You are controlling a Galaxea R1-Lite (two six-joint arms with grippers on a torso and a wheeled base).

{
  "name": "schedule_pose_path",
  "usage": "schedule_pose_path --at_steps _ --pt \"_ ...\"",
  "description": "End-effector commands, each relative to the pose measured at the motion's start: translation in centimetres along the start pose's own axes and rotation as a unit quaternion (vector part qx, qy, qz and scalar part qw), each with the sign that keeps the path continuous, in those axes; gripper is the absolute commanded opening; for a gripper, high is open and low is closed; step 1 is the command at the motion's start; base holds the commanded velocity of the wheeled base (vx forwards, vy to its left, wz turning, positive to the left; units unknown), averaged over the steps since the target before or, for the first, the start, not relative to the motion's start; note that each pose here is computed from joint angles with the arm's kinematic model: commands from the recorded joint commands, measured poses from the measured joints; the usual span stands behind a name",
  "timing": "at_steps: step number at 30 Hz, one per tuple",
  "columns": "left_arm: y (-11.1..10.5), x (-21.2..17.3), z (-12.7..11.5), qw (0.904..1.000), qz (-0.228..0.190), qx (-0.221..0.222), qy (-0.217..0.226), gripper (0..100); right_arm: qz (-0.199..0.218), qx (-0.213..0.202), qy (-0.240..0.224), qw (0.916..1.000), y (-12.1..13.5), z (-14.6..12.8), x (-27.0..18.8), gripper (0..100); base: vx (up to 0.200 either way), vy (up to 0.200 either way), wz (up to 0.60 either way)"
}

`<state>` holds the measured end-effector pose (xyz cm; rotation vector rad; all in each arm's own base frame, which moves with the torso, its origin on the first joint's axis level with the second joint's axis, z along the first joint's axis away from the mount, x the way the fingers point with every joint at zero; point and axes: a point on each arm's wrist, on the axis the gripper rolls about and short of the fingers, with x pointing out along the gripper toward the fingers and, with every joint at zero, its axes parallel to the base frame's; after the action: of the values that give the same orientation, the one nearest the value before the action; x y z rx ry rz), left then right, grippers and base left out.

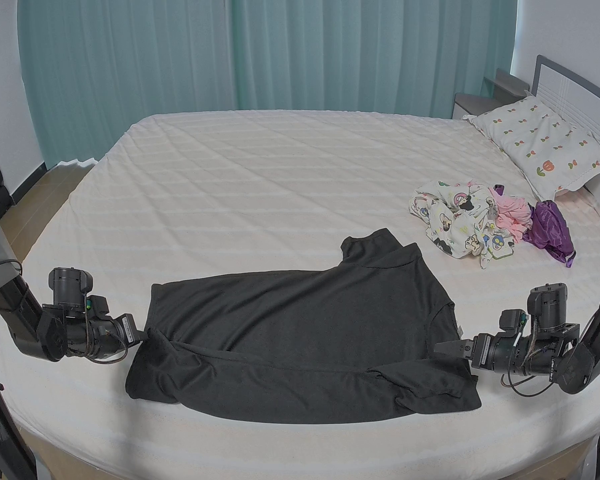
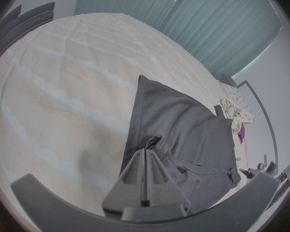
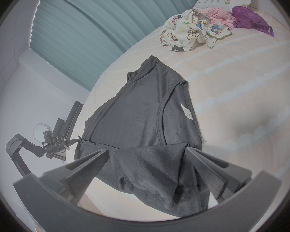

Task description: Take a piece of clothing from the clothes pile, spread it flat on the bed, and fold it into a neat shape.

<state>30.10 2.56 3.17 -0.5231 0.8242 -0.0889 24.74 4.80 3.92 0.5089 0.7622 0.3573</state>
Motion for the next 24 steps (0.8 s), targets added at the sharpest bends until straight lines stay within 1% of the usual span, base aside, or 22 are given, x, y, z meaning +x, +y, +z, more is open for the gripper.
schedule_pose_path --at_steps 1,5,7,10,12,18,24 --pt "-0.3 -1.5 0.8 0.9997 -0.002 -0.003 -0.025 0 0.000 0.001 0.004 1.0000 -0.2 0.1 0.6 100 0.000 0.000 0.00" --pt "-0.3 -2.6 1.4 0.9993 0.001 -0.005 -0.038 0 0.001 0.000 0.013 0.9999 -0.1 -0.2 1.1 100 0.000 0.000 0.00" --pt "-0.2 -2.9 1.5 0.9993 0.003 -0.006 -0.037 0 0.003 0.000 0.012 0.9999 0.0 -0.1 1.2 100 0.000 0.000 0.00" --pt "0.0 -3.0 1.1 0.9997 0.012 -0.008 -0.018 0 0.003 -0.001 0.013 0.9999 0.0 -0.1 1.4 100 0.000 0.000 0.00" --pt "0.2 -3.1 1.1 0.9998 0.015 -0.003 -0.015 0 0.003 -0.002 0.013 0.9999 -0.1 -0.1 1.4 100 0.000 0.000 0.00" --pt "0.2 -3.6 1.4 0.9996 0.015 -0.002 -0.025 0 0.002 -0.003 0.015 0.9999 -0.4 0.0 2.1 100 0.000 0.000 0.00" --pt "0.1 -3.7 1.5 0.9995 0.014 -0.004 -0.027 0 -0.003 -0.030 0.031 0.9991 -0.8 -0.6 2.6 100 0.000 0.000 0.00"
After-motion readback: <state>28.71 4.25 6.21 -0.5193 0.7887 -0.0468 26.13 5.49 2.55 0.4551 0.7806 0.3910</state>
